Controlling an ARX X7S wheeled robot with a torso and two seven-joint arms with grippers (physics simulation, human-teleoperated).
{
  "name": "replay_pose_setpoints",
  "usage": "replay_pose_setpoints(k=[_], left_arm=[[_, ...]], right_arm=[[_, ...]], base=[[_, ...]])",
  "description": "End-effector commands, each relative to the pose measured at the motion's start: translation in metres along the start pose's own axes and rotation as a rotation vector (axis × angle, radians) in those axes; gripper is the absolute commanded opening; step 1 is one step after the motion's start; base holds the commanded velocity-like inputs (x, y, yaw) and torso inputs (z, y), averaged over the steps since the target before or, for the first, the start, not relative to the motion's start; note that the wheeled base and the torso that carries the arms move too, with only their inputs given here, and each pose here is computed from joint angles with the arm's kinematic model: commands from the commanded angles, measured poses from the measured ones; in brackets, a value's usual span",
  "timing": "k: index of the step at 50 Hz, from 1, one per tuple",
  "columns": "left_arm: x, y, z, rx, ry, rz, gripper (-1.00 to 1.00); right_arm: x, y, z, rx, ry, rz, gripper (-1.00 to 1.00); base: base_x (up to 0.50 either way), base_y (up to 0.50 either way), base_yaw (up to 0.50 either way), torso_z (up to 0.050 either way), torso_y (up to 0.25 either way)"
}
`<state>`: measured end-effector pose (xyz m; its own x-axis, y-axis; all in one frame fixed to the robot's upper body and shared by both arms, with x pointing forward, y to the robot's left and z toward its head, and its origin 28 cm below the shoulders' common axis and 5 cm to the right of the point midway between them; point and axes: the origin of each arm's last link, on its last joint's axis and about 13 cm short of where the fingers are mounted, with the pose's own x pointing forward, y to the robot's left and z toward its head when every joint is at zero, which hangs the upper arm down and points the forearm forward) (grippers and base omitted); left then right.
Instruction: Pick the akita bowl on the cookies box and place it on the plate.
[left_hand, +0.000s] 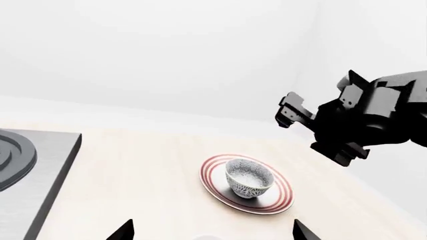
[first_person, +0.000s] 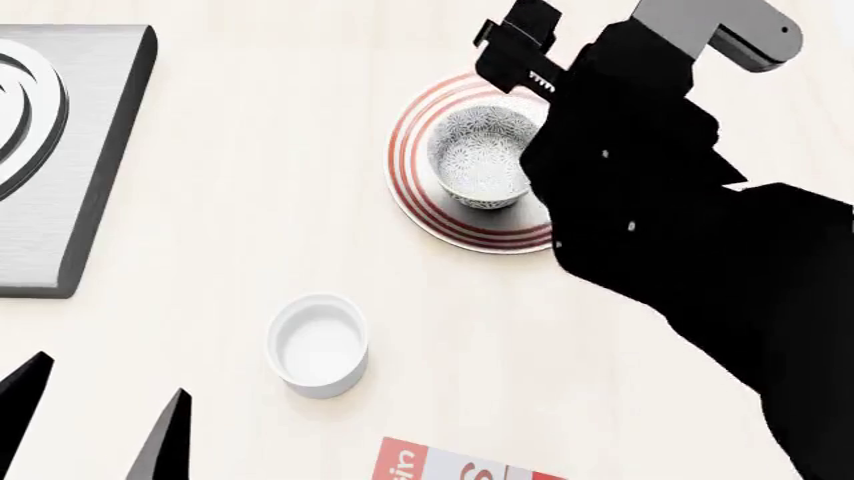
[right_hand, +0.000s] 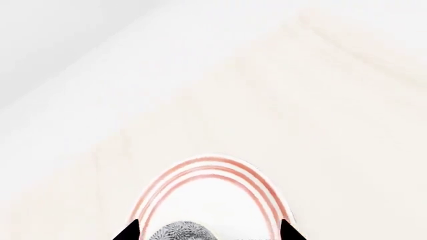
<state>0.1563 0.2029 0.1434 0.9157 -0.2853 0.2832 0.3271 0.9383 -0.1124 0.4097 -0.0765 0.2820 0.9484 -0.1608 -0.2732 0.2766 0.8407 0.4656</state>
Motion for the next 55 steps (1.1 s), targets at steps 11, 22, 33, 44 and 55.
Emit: replay_pose_setpoints(k=[11, 22, 33, 44, 55], left_arm=[[-0.002, -0.001, 0.003, 0.005, -0.005, -0.003, 1.0], [-0.002, -0.001, 0.005, 0.005, -0.01, 0.0, 1.0], [-0.003, -0.002, 0.005, 0.007, -0.013, -0.007, 1.0], [-0.004, -0.002, 0.007, 0.008, -0.017, -0.005, 1.0], [-0.004, -0.003, 0.007, 0.01, -0.015, -0.004, 1.0]], right_arm=[[-0.107, -0.052, -0.016, -0.429, -0.307, 0.07, 1.0], [-0.132, -0.09, -0.061, -0.624, -0.457, 0.145, 1.0], [-0.153, -0.119, -0.11, -0.704, -0.554, 0.084, 1.0], [-0.162, -0.134, -0.149, -0.723, -0.534, 0.101, 1.0], [-0.17, -0.139, -0.176, -0.73, -0.505, 0.115, 1.0]], base=[[0.0, 0.0, 0.0, 0.0, 0.0], [0.0, 0.0, 0.0, 0.0, 0.0], [0.0, 0.0, 0.0, 0.0, 0.0], [0.0, 0.0, 0.0, 0.0, 0.0], [0.0, 0.0, 0.0, 0.0, 0.0]])
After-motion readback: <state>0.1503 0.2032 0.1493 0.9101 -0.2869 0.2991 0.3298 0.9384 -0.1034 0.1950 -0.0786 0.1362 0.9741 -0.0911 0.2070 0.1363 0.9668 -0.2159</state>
